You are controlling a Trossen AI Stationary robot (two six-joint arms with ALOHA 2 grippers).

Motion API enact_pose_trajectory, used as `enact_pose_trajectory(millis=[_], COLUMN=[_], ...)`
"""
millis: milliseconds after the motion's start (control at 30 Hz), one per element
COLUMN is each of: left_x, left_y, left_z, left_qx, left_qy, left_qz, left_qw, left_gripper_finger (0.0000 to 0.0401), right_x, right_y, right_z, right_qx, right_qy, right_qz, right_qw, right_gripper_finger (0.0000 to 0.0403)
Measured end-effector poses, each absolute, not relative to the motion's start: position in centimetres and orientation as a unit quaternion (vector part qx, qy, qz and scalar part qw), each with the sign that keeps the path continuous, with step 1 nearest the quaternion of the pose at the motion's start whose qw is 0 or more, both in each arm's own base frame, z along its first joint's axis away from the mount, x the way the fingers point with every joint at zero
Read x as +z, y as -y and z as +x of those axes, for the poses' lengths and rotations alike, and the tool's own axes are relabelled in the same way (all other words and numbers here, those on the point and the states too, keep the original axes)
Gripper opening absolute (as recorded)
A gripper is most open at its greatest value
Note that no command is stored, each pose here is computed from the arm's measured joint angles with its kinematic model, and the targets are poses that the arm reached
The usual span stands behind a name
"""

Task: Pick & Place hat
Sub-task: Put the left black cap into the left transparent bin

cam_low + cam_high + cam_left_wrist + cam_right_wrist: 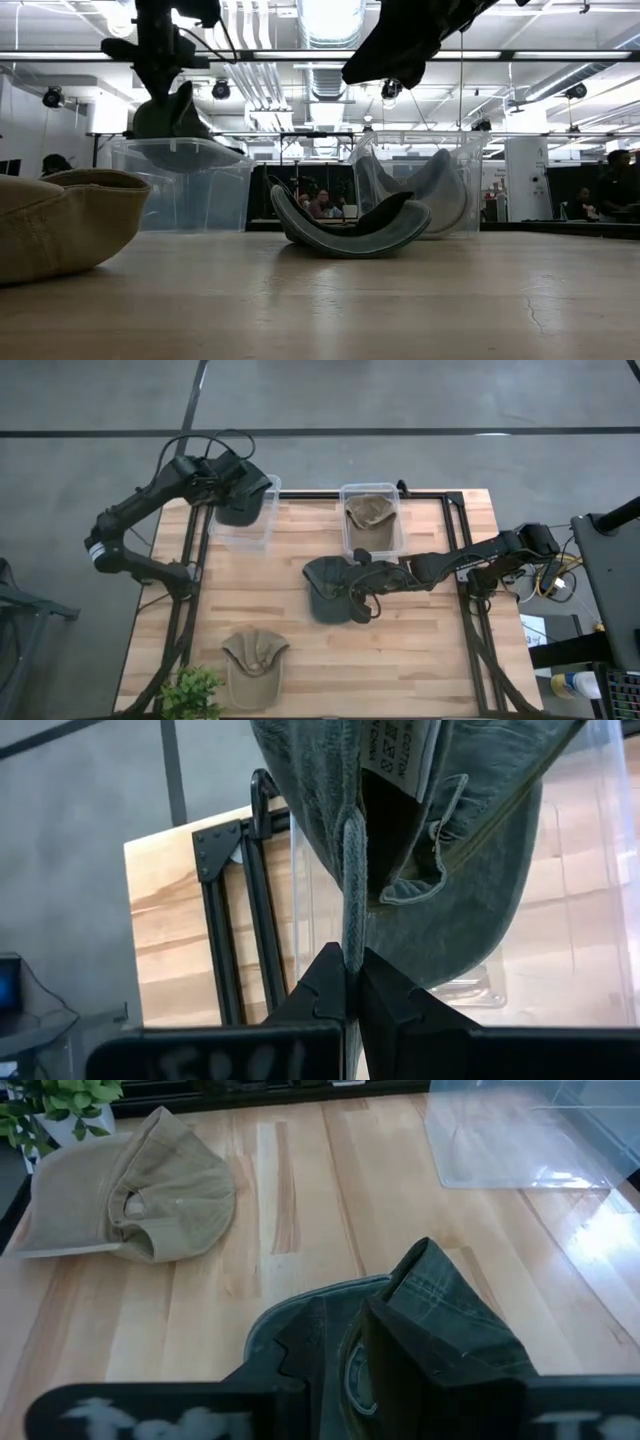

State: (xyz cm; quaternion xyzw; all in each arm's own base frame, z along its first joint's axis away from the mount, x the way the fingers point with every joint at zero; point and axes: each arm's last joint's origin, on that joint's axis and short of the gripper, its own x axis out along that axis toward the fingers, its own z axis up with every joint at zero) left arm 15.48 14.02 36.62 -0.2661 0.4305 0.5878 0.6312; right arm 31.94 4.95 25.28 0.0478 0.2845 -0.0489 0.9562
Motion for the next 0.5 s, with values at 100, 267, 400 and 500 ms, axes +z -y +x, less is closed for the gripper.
enact_pose_trajectory(millis=[100, 267, 400, 500], left_x=[36.3, 35.6, 35.0, 34.3], left_y=[-14.4, -14.8, -15.2, -15.5], left_z=[15.9, 16.6, 17.2, 17.6], left_qx=[0.582, 0.562, 0.554, 0.549], left_qy=[-0.435, -0.451, -0.464, -0.478], left_qz=[-0.274, -0.296, -0.303, -0.304], left_qw=[0.630, 0.628, 0.621, 0.614], left_gripper_finger=[0.0007, 0.0007, 0.0007, 0.0007], right_x=[25.3, 25.3, 25.2, 25.2], right_y=[-4.9, -4.9, -4.9, -4.9], right_z=[31.9, 31.9, 31.9, 31.9], right_qx=[-0.049, -0.049, -0.049, -0.049], right_qy=[-0.285, -0.285, -0.288, -0.289], right_qz=[0.048, 0.048, 0.047, 0.046], right_qw=[0.956, 0.956, 0.955, 0.955], right_gripper_finger=[0.0061, 0.0066, 0.0071, 0.0073])
